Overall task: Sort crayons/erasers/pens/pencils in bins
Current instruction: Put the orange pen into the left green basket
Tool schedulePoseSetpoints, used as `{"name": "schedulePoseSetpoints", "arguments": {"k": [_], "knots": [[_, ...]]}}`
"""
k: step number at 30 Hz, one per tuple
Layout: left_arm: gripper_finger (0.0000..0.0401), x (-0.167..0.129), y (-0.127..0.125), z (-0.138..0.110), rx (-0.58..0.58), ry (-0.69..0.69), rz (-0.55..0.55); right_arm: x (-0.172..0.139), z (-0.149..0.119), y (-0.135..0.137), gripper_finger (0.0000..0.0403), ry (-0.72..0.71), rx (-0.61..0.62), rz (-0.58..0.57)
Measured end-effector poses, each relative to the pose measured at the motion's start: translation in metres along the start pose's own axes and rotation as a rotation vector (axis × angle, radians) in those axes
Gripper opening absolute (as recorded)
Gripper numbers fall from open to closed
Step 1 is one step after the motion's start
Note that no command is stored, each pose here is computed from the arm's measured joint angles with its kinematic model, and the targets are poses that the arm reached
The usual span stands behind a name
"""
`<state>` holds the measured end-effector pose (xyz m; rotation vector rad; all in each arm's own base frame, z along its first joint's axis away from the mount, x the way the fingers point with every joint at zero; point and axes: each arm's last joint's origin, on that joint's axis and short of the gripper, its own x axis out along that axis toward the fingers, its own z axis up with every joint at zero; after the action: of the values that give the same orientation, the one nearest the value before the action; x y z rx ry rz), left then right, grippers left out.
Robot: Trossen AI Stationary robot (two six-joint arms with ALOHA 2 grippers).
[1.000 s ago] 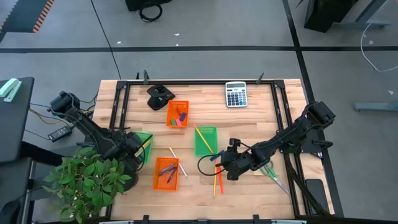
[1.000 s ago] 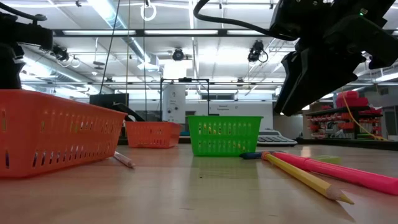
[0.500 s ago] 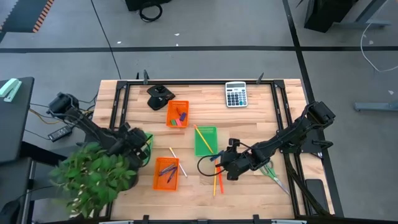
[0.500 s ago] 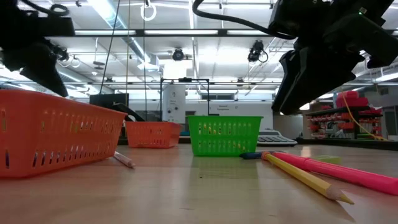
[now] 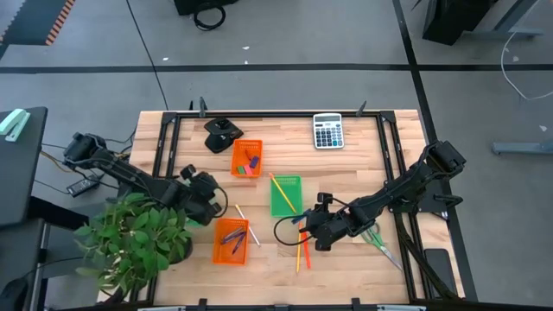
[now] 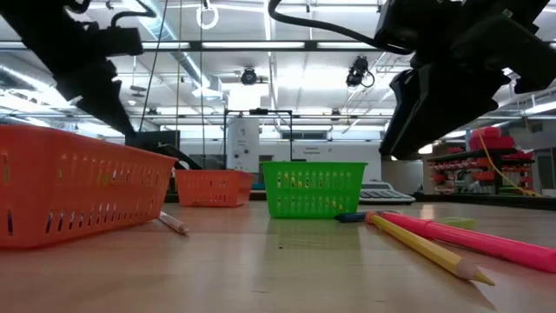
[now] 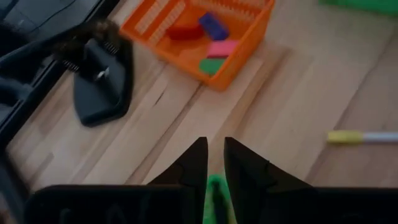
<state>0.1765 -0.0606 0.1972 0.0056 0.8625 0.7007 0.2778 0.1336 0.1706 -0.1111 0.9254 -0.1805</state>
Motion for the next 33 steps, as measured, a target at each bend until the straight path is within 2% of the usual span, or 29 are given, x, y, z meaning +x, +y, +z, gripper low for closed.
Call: {"name": "schedulePoseSetpoints", "arguments": {"k": [4,9,13,17,19,24,29,33], "knots": [[0.0058,0.0,-0.01,0.012,0.023,-0.085,-0.085,0.0,0.0,0.001,0.0202,0.015,0.014,0.032],[0.0056,0.001,-0.018,0.03,0.054,-0.203,-0.154,-0.001,-0.002,0.005,0.0202,0.067,0.019,0.15],[0.0061,0.004,-0.019,0.042,0.051,-0.245,-0.229,-0.004,-0.006,0.013,0.0202,0.118,0.05,0.257],[0.0063,0.005,-0.021,0.05,0.043,-0.278,-0.278,-0.008,-0.008,0.019,0.0202,0.131,0.108,0.279],[0.0061,0.007,-0.024,0.052,0.058,-0.294,-0.283,-0.01,-0.009,0.023,0.0202,0.116,0.104,0.288],[0.0056,0.011,-0.033,0.055,0.126,-0.341,-0.286,-0.021,-0.007,0.043,0.0202,-0.001,0.004,0.369],[0.0058,0.02,-0.041,0.061,0.195,-0.38,-0.304,-0.027,-0.006,0.053,0.0202,-0.074,0.1,0.355],[0.0061,0.031,-0.047,0.068,0.305,-0.414,-0.414,-0.029,-0.015,0.069,0.0202,-0.075,0.132,0.369]]}}
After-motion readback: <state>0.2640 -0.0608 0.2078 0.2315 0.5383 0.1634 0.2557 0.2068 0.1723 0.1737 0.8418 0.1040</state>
